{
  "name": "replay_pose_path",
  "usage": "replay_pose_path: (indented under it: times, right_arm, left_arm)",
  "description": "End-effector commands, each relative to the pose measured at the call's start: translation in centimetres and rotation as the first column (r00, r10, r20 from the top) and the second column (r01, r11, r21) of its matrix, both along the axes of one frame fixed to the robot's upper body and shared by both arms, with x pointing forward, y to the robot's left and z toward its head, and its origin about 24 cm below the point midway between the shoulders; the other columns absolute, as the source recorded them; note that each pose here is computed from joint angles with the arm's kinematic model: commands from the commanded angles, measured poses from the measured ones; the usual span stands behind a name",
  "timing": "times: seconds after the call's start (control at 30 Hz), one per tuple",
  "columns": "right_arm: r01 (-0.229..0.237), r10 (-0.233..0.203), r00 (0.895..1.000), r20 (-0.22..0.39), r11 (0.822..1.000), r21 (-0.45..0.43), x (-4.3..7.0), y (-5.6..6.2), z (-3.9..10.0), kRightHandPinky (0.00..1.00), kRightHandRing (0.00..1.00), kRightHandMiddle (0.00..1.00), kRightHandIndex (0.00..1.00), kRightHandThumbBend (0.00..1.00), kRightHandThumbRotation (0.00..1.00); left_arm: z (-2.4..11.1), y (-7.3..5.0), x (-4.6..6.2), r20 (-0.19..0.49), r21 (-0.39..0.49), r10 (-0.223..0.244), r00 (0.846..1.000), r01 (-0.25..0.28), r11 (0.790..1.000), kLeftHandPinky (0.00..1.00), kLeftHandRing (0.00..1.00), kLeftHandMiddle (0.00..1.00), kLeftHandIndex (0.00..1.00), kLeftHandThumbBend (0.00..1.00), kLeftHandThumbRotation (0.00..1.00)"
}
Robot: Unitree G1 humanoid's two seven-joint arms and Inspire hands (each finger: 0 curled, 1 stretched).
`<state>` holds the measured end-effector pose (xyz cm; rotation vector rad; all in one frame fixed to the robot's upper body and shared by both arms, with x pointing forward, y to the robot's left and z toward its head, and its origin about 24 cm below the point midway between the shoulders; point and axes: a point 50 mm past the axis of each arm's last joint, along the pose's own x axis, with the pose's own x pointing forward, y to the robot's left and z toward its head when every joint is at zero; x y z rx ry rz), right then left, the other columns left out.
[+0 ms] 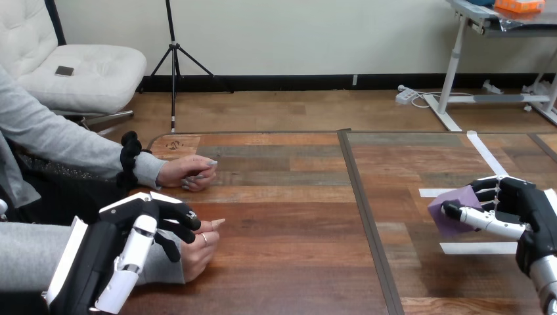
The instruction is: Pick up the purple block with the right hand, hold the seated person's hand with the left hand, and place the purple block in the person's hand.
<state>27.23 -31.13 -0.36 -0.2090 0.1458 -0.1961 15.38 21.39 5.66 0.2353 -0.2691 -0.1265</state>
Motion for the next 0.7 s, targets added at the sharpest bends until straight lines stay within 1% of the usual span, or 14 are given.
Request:
replay_pose_path:
  times: [0.0,0.03,0.1,0.3,0.33,0.5,0.6,0.63,0.67]
  right_arm:
    - [-0.002,0.0,0.995,0.095,1.0,0.029,1.3,0.6,1.5,0.32,0.36,0.41,0.43,0.87,0.0]
    - [-0.003,0.0,0.996,0.094,0.999,0.033,1.3,0.7,1.4,0.32,0.36,0.41,0.43,0.87,0.0]
    - [-0.005,0.001,0.996,0.094,0.999,0.045,1.3,0.9,1.2,0.32,0.36,0.41,0.43,0.87,0.0]
    - [-0.013,0.003,0.995,0.101,0.995,0.096,1.3,1.4,0.9,0.32,0.36,0.41,0.42,0.88,0.0]
    - [-0.012,0.001,0.995,0.101,0.995,0.104,1.3,1.5,0.8,0.32,0.36,0.41,0.42,0.89,0.0]
    - [-0.01,-0.002,0.995,0.097,0.992,0.123,1.3,1.6,0.6,0.32,0.36,0.41,0.42,0.89,0.0]
    - [-0.017,0.004,0.995,0.102,0.991,0.129,1.3,1.7,0.6,0.32,0.36,0.41,0.42,0.89,0.0]
    - [-0.021,0.006,0.994,0.106,0.991,0.133,1.3,1.7,0.6,0.32,0.36,0.4,0.42,0.89,0.0]
    - [-0.023,0.008,0.994,0.109,0.991,0.136,1.3,1.8,0.6,0.32,0.35,0.4,0.42,0.89,0.0]
  left_arm:
    - [1.1,0.0,1.1,0.077,0.034,-0.031,0.997,0.029,0.999,0.36,0.53,0.56,0.53,0.23,0.7]
    - [1.1,0.1,1.2,0.074,0.04,-0.032,0.997,0.029,0.999,0.37,0.54,0.57,0.54,0.25,0.68]
    - [1.1,0.2,1.2,0.066,0.063,-0.036,0.997,0.032,0.997,0.38,0.55,0.58,0.55,0.27,0.65]
    - [1.3,0.4,1.1,0.047,0.126,-0.036,0.998,0.03,0.992,0.41,0.6,0.64,0.6,0.36,0.63]
    - [1.4,0.5,1.1,0.045,0.133,-0.034,0.998,0.027,0.991,0.43,0.63,0.66,0.62,0.41,0.63]
    - [1.7,0.8,1.2,0.048,0.191,-0.022,0.999,0.013,0.982,0.46,0.67,0.7,0.66,0.49,0.62]
    - [1.9,1.0,1.2,0.048,0.222,-0.012,0.999,0.001,0.975,0.48,0.7,0.72,0.67,0.56,0.61]
    - [2.0,1.0,1.2,0.048,0.23,-0.009,0.999,-0.002,0.973,0.5,0.71,0.73,0.69,0.6,0.59]
    - [2.0,1.0,1.2,0.048,0.236,-0.007,0.999,-0.005,0.972,0.51,0.72,0.74,0.69,0.62,0.59]
